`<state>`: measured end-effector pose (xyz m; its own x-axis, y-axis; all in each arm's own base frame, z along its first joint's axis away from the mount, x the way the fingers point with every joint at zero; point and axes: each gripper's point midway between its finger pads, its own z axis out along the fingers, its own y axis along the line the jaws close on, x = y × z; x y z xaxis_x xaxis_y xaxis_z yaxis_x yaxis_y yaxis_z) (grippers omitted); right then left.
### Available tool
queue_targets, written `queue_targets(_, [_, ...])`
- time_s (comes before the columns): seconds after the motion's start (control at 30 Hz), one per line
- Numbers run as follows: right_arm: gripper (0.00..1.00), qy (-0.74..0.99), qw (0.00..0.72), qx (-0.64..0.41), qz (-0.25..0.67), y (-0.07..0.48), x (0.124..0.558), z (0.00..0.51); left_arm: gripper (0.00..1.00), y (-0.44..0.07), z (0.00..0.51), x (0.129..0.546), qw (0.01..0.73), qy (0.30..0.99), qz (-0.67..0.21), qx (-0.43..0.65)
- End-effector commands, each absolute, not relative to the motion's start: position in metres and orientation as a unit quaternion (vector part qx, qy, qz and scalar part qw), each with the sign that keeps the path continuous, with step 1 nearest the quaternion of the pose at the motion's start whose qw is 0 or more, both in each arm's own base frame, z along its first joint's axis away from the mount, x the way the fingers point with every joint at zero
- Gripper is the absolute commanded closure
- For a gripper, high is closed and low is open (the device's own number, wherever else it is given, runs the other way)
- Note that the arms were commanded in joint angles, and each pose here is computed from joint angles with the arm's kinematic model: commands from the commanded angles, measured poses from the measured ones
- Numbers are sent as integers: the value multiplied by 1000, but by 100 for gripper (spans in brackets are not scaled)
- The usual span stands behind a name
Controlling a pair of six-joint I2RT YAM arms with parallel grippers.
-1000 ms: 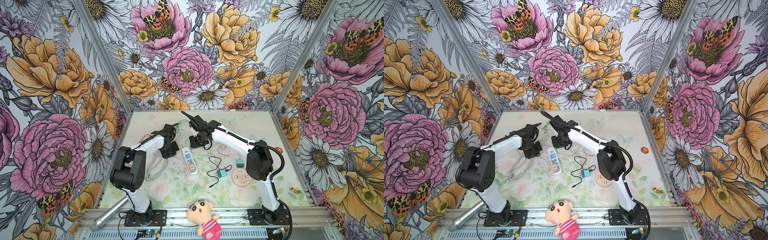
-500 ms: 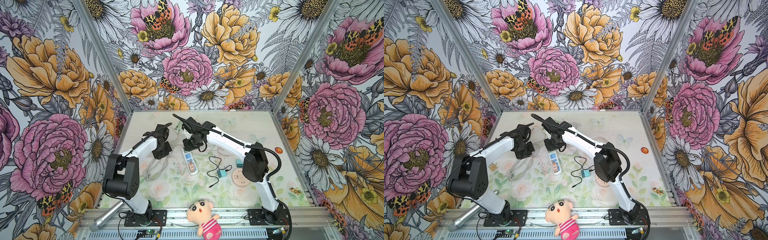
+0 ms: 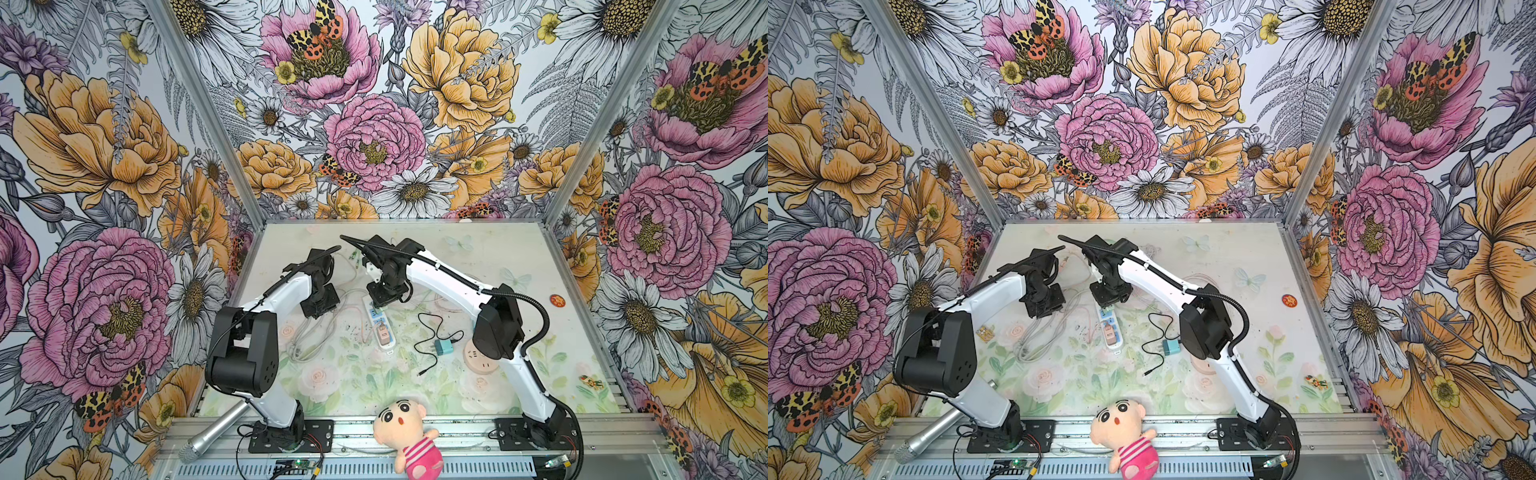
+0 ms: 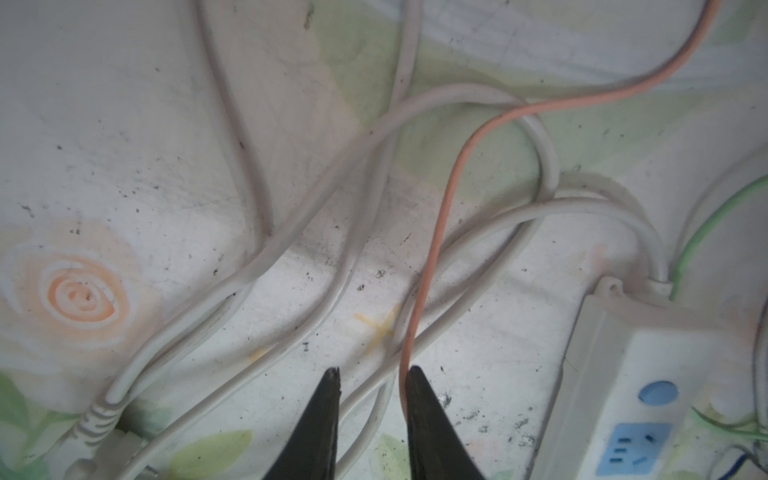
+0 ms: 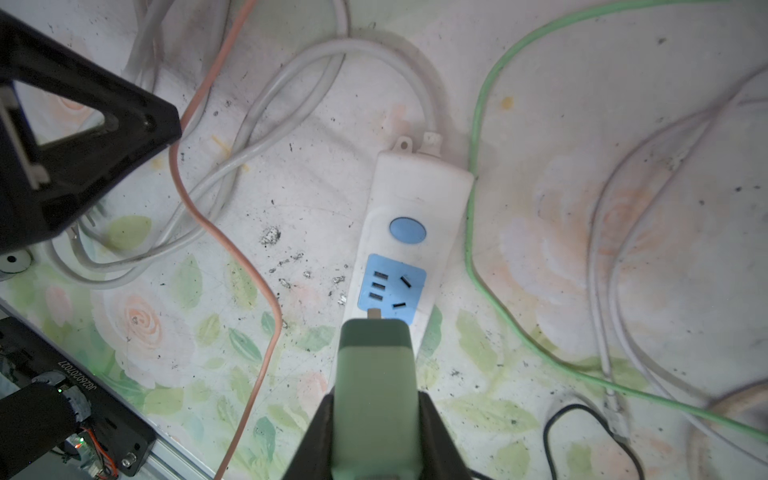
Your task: Insert the plug
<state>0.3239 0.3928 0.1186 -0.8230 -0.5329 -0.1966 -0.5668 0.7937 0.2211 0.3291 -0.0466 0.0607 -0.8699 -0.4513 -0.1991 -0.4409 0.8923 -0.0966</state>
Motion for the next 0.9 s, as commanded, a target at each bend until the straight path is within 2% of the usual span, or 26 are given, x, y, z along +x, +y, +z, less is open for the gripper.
queue_targets(0.0, [100,943,54,-302,130,393,325,123,70,-39,55,332,113,967,-11,-226])
queue_targets(0.37, [100,947,10,-298,118,392,317,111,69,-35,57,335,123,962,-37,-239])
queue_targets(0.87, [100,951,3,-289,113,397,317,98,69,-59,48,339,122,963,-80,-227])
